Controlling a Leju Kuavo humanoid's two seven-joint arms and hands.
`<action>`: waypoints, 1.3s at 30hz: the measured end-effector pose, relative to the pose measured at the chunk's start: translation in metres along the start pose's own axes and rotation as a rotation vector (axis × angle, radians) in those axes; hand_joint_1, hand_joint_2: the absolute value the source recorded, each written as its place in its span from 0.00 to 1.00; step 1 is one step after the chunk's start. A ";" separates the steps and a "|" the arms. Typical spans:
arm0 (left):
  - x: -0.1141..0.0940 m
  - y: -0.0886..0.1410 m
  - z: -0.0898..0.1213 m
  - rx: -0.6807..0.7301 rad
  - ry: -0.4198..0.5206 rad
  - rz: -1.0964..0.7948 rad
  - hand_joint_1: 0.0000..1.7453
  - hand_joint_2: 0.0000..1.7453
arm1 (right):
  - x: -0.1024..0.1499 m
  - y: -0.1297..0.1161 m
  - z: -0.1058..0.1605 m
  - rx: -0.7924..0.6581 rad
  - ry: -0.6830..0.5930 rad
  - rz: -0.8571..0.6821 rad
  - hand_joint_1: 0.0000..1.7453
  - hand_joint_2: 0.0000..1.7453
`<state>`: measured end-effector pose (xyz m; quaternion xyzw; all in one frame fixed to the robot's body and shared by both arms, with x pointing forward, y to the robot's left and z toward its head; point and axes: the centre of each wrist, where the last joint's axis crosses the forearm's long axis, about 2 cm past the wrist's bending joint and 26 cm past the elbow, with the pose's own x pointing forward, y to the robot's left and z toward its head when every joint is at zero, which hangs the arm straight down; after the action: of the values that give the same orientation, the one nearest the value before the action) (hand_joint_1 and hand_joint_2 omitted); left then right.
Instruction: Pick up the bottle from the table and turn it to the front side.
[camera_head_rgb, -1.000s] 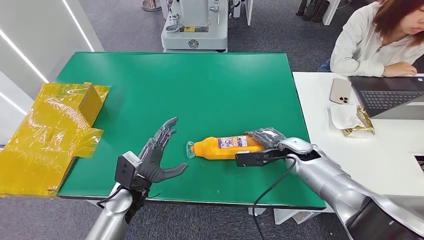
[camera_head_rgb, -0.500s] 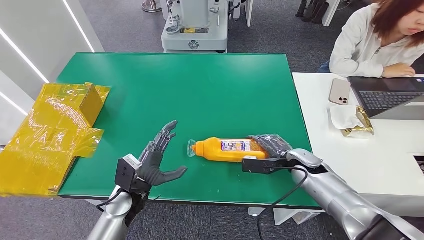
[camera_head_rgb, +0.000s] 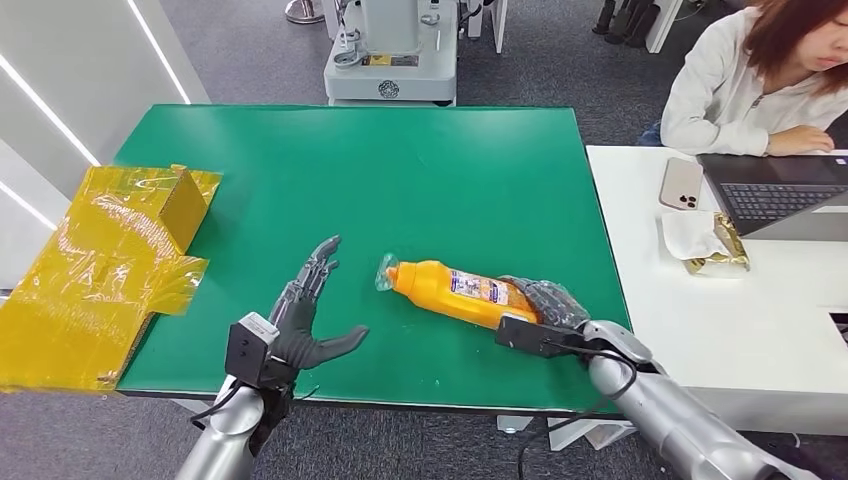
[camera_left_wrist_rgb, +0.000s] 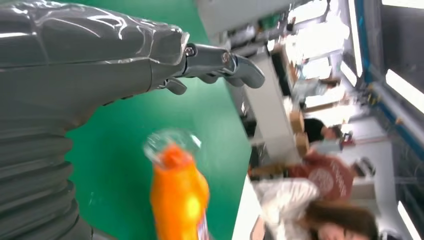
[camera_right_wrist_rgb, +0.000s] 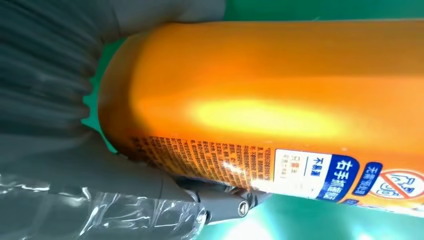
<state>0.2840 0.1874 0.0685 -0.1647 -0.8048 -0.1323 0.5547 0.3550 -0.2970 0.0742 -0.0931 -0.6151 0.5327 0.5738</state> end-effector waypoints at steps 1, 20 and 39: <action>0.001 0.000 -0.001 0.018 -0.009 -0.015 0.00 1.00 | 0.002 0.011 0.004 -0.031 -0.017 -0.066 1.00 1.00; 0.019 0.000 -0.031 0.143 -0.125 -0.033 0.00 1.00 | 0.085 0.124 0.056 -0.377 -0.146 -0.613 1.00 1.00; 0.034 0.025 -0.069 -0.059 -0.062 0.115 0.00 1.00 | 0.097 0.075 0.040 -0.614 -0.278 -0.640 1.00 1.00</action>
<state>0.3414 0.1868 0.1249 -0.2309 -0.8065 -0.1190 0.5312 0.2538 -0.2176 0.0845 0.0081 -0.8133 0.1297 0.5672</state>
